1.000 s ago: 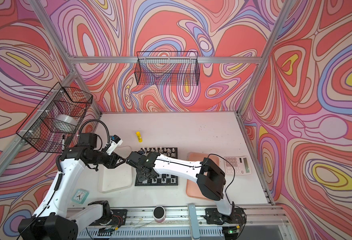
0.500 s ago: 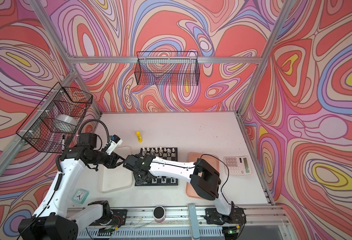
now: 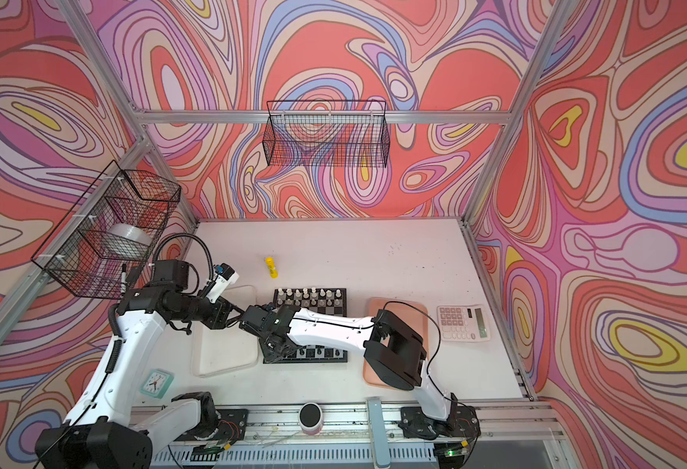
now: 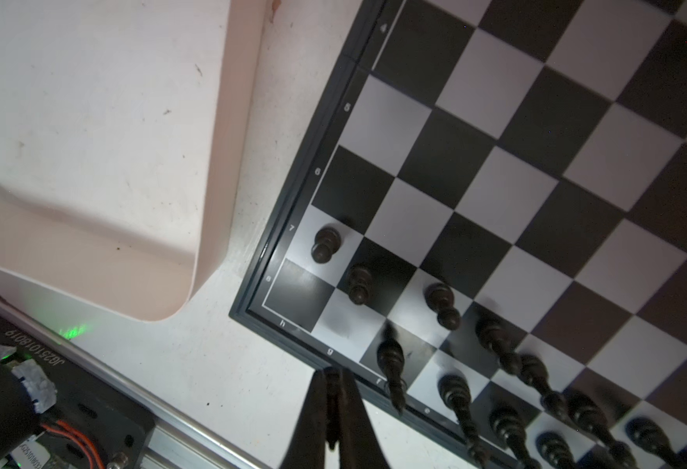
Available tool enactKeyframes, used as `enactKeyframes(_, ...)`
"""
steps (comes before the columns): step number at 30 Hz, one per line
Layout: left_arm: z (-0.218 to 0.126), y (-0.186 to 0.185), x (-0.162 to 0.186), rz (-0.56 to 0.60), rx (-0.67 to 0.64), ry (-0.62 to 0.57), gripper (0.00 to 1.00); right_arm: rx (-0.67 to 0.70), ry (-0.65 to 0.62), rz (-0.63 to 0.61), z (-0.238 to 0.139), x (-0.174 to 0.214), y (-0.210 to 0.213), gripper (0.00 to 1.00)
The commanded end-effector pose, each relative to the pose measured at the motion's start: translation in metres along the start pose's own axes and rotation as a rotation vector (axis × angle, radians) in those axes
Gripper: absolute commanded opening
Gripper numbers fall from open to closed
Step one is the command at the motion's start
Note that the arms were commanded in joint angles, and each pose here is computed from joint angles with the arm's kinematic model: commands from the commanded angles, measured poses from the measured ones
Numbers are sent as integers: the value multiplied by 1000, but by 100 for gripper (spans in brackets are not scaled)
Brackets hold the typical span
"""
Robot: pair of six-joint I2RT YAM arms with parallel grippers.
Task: Set up the chess pieces on the board
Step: 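Lower the black pawn with the right gripper onto the empty pawn-row square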
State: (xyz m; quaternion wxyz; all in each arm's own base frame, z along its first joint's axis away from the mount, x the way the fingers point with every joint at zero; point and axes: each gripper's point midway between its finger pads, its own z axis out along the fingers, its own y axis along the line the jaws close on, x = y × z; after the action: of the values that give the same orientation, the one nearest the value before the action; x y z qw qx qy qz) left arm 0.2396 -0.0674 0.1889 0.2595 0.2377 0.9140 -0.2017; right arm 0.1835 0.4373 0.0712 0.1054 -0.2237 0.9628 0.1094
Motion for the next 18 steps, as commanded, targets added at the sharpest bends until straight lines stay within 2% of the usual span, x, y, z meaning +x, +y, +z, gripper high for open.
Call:
enactKeyframes(1,-5,-2,-3,-1,-1,-20,53,-12,-9,-14,3,-3,7,7)
enactKeyframes(18,-5,-2,-2,1,0,-17,53,34,-4,-39,15,-4,1,7)
